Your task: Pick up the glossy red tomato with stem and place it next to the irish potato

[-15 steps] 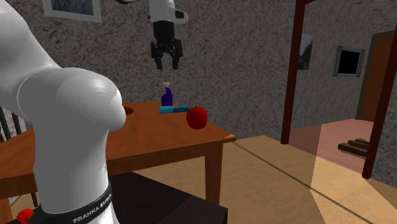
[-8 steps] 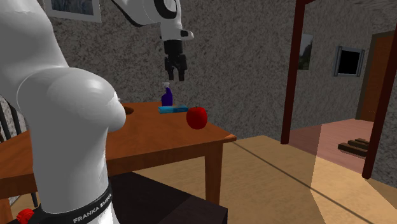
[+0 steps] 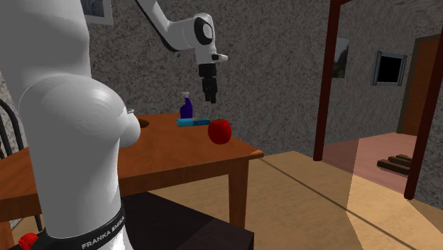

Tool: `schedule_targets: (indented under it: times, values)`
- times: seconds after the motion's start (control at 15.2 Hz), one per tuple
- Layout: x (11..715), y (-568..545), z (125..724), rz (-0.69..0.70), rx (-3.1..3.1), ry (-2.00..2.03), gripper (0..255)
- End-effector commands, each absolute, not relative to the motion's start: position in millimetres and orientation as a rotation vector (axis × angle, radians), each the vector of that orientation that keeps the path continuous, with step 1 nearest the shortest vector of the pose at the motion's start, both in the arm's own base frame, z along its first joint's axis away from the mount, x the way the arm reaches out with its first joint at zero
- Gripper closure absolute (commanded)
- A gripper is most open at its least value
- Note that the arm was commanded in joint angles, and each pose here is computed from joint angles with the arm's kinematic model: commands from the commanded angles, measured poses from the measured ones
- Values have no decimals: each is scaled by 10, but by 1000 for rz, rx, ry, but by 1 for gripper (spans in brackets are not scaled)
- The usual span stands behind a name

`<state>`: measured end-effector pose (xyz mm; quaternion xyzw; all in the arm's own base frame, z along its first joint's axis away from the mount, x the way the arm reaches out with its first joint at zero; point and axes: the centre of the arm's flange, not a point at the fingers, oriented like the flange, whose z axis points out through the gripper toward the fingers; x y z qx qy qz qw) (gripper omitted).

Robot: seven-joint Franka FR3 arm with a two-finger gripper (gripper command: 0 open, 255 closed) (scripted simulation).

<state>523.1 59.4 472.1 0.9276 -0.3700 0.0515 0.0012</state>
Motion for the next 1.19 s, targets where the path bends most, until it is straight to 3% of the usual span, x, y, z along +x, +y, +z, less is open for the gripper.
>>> schedule_targets:
  times: [0.0,0.66,1.12]
  values:
    - [5454,548,4587,161,2857,-1278,0]
    - [5771,432,4052,159,2784,-1415,0]
    - [5774,430,4022,159,2784,-1415,0]
